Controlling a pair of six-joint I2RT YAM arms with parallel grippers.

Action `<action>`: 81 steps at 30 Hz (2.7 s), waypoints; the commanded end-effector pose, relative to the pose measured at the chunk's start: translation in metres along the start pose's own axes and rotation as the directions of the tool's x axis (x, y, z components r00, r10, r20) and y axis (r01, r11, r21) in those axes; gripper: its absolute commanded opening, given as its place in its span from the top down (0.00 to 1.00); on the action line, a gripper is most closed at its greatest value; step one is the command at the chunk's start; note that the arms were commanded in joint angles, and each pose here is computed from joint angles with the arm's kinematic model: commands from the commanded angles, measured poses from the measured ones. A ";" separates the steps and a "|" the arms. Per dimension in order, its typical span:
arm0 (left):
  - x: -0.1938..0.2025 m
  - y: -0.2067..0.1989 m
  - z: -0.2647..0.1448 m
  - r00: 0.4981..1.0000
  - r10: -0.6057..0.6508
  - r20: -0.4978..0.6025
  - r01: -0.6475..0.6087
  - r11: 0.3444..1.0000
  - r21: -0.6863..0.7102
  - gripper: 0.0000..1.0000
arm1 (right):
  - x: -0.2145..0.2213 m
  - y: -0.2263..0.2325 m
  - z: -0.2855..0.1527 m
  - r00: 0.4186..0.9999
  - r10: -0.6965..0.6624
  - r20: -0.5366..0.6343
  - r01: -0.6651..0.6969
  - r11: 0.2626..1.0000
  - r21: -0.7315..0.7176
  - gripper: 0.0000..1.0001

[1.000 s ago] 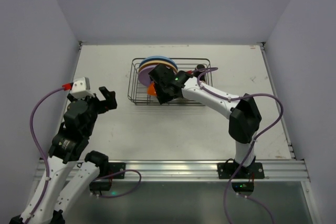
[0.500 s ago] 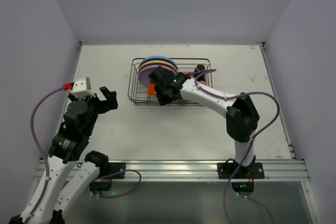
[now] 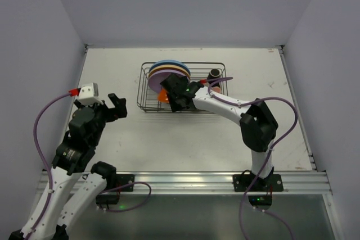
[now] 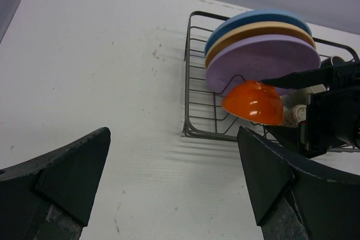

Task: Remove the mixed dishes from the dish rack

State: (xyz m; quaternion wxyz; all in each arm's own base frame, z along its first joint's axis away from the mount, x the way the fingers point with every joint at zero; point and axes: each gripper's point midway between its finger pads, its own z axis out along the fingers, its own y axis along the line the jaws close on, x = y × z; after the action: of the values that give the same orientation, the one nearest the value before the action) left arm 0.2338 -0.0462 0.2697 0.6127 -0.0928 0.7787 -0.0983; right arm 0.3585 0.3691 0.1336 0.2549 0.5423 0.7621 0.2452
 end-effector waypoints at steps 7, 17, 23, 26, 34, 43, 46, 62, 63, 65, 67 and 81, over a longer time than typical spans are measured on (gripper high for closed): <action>-0.001 -0.012 0.003 1.000 0.018 0.015 -0.019 0.998 0.061 0.00 | -0.021 0.048 0.001 0.843 0.534 -0.071 -0.534 0.811 -0.239 0.19; 0.000 -0.013 0.004 1.000 0.022 0.013 -0.023 0.998 0.067 0.00 | -0.029 0.057 -0.004 0.862 0.497 -0.100 -0.496 0.787 -0.368 0.22; 0.000 -0.014 0.004 1.000 0.023 0.014 -0.024 0.997 0.070 0.00 | -0.031 0.070 -0.014 0.877 0.462 -0.133 -0.469 0.760 -0.451 0.27; 0.000 -0.013 0.004 1.000 0.023 0.013 -0.024 0.997 0.068 0.00 | -0.035 0.072 -0.019 0.879 0.457 -0.137 -0.462 0.743 -0.484 0.35; -0.001 -0.013 0.003 1.000 0.023 0.015 -0.024 0.998 0.066 0.00 | -0.040 0.069 -0.020 0.879 0.454 -0.144 -0.455 0.714 -0.532 0.54; 0.000 -0.013 0.003 1.000 0.023 0.014 -0.024 0.997 0.069 0.00 | -0.044 0.088 -0.039 0.910 0.388 -0.146 -0.379 0.636 -0.672 0.50; -0.001 -0.013 0.003 1.000 0.022 0.016 -0.023 0.997 0.069 0.00 | -0.044 0.085 -0.032 0.911 0.388 -0.142 -0.377 0.642 -0.668 0.50; -0.002 -0.012 0.001 1.000 0.019 0.023 -0.020 0.998 0.065 0.00 | -0.041 0.069 -0.006 0.901 0.406 -0.153 -0.407 0.669 -0.622 0.73; -0.003 -0.012 0.001 1.000 0.019 0.024 -0.020 0.998 0.064 0.00 | -0.041 0.068 -0.005 0.901 0.406 -0.154 -0.408 0.670 -0.620 0.72; -0.003 -0.012 0.000 1.000 0.018 0.025 -0.020 0.998 0.064 0.00 | -0.042 0.069 -0.004 0.899 0.410 -0.152 -0.410 0.668 -0.621 0.72; -0.003 -0.012 0.000 1.000 0.019 0.025 -0.020 0.998 0.064 0.00 | -0.042 0.069 -0.005 0.901 0.408 -0.148 -0.405 0.667 -0.626 0.72; -0.003 -0.013 -0.001 1.000 0.018 0.026 -0.019 0.998 0.068 0.00 | -0.043 0.076 -0.012 0.903 0.395 -0.169 -0.399 0.627 -0.669 0.98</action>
State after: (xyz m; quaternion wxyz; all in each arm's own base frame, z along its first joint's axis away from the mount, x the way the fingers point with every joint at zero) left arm 0.2325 -0.0560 0.2678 0.6120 -0.0763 0.7784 -0.1167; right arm 0.4113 0.3592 0.1903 0.3501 0.5603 0.5015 0.5585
